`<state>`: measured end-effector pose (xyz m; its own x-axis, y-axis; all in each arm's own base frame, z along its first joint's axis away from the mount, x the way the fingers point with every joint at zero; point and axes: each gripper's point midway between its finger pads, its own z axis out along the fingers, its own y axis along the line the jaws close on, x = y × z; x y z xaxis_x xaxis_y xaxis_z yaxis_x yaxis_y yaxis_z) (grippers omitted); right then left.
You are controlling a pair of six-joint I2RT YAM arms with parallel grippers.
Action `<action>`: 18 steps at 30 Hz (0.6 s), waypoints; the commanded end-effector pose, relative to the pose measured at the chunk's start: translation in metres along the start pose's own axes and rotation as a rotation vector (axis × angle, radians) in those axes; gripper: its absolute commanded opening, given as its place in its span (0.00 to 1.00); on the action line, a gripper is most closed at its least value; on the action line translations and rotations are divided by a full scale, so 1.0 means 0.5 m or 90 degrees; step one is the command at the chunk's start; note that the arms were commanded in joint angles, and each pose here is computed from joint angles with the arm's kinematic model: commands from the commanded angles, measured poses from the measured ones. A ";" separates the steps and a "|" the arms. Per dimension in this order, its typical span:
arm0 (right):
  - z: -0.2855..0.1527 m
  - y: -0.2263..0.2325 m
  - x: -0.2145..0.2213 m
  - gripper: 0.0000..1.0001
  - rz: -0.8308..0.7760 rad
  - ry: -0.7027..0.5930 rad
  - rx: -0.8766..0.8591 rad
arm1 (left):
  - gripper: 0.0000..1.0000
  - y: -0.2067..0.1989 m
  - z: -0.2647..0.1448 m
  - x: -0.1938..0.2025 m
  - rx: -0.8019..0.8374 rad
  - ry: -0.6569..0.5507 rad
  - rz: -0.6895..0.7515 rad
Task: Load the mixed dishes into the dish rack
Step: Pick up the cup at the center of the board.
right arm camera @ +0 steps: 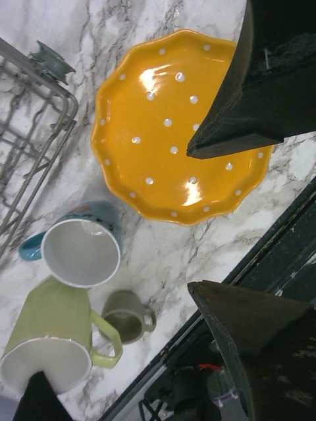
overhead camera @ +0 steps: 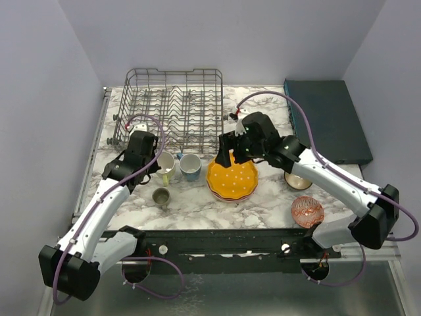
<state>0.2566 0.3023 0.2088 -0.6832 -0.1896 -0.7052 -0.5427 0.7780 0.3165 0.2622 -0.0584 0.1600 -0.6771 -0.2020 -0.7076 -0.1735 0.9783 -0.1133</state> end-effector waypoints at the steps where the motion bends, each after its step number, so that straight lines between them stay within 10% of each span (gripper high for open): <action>1: -0.063 0.044 -0.039 0.80 -0.001 -0.031 -0.046 | 0.00 -0.031 -0.058 -0.082 0.051 -0.064 -0.020; 18: -0.116 0.060 -0.051 0.80 0.002 -0.036 -0.063 | 0.00 -0.144 -0.174 -0.041 0.263 0.058 -0.025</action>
<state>0.2398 0.2937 0.2554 -0.6565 -0.1486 -0.7395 -0.5683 0.7422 0.3553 0.2376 -0.1007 0.2122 -0.7423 -0.2064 -0.6374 -0.0101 0.9547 -0.2974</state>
